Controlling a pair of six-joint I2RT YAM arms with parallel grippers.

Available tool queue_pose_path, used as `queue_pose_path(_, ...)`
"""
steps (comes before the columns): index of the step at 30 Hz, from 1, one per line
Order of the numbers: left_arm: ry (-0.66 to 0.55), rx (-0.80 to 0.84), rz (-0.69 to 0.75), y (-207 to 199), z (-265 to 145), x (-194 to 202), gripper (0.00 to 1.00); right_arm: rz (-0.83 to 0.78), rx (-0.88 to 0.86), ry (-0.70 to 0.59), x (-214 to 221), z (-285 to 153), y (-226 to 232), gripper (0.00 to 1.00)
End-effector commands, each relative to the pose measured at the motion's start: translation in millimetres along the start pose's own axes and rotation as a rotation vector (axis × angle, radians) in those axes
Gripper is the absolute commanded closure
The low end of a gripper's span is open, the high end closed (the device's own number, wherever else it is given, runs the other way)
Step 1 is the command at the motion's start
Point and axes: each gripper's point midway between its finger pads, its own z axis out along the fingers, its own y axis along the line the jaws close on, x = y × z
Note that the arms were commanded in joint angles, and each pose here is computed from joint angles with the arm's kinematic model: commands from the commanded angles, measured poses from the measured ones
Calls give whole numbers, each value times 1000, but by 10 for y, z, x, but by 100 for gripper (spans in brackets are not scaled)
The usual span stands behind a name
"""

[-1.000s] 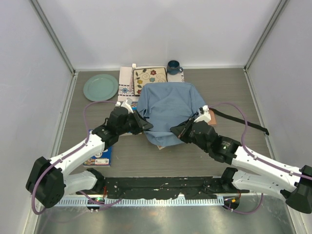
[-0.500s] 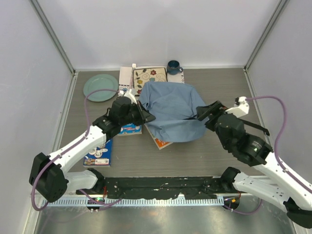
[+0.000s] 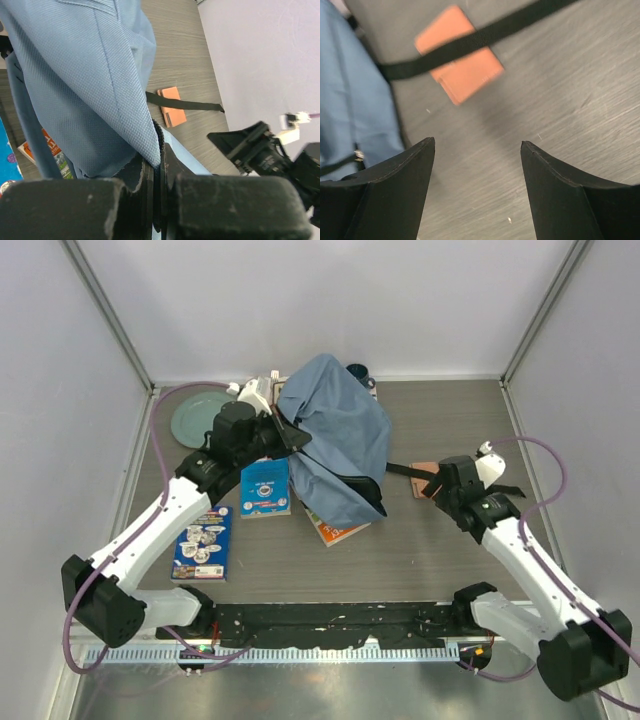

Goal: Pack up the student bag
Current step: Pick up the student bag at the center of the board, then move the personal item to the center of the board.

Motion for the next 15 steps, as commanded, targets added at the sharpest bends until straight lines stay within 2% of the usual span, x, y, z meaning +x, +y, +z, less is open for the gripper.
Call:
queue_pose_path(1, -113, 120, 51, -335, -184, -345, 100, -35, -103, 106, 208, 202, 231, 26)
queue_pose_path(4, -120, 140, 76, -389, -301, -369, 100, -59, -78, 104, 163, 342, 293, 25)
queue_pose_path(11, -171, 69, 104, -228, -577, -384, 100, -144, -17, 125, 140, 743, 444, 25)
queue_pose_path(15, -159, 55, 93, -129, -563, -282, 100, -182, 50, 130, 169, 968, 428, 24)
